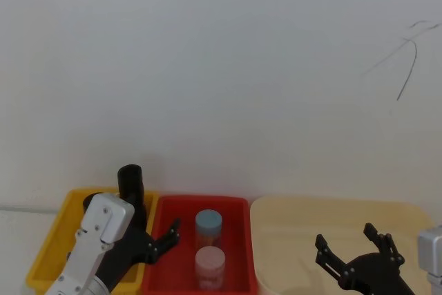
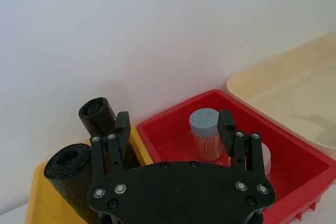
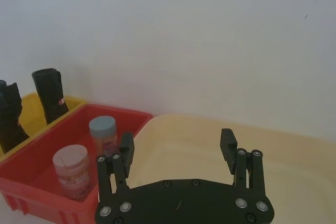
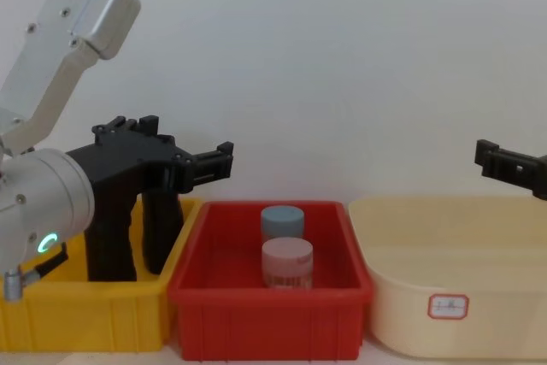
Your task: Pick up the garbage bag with the one hand and transfer it to the other hand.
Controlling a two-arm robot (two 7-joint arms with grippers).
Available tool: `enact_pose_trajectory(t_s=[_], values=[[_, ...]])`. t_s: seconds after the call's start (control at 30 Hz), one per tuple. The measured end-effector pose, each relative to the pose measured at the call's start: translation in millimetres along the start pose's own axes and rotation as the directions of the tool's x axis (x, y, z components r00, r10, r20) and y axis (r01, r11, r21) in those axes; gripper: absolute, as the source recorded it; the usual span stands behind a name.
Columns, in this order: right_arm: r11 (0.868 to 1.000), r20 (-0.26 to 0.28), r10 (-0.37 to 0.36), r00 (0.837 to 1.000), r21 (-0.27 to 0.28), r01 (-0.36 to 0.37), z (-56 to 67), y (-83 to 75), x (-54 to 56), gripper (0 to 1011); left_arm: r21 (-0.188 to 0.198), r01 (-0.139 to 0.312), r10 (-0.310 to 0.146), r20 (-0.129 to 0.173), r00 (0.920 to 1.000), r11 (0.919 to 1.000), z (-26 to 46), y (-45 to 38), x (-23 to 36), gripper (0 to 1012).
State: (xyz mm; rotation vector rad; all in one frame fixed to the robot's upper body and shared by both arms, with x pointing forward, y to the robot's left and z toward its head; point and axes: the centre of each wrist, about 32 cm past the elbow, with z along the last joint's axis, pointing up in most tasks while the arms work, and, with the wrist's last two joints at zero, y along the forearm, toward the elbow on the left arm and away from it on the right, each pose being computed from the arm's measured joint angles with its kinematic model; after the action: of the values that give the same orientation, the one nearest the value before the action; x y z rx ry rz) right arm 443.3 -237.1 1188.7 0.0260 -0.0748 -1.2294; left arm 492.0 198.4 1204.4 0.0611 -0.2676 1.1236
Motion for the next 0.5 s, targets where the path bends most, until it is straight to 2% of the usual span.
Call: enact_pose_trajectory(t_s=[0.37, 0.5], values=[[1.0, 0.0, 0.0, 1.0, 0.0, 0.0, 0.0, 0.0, 0.0, 1001, 0.0, 0.0, 0.0, 0.0, 1.0, 1.0, 0.0, 0.0, 0.1, 1002], [1.0, 0.0, 0.0, 1.0, 0.0, 0.0, 0.0, 0.0, 0.0, 1001, 0.0, 0.005, -0.005, 0.003, 1.0, 1.0, -0.2, 1.7, 2.3, 1002]])
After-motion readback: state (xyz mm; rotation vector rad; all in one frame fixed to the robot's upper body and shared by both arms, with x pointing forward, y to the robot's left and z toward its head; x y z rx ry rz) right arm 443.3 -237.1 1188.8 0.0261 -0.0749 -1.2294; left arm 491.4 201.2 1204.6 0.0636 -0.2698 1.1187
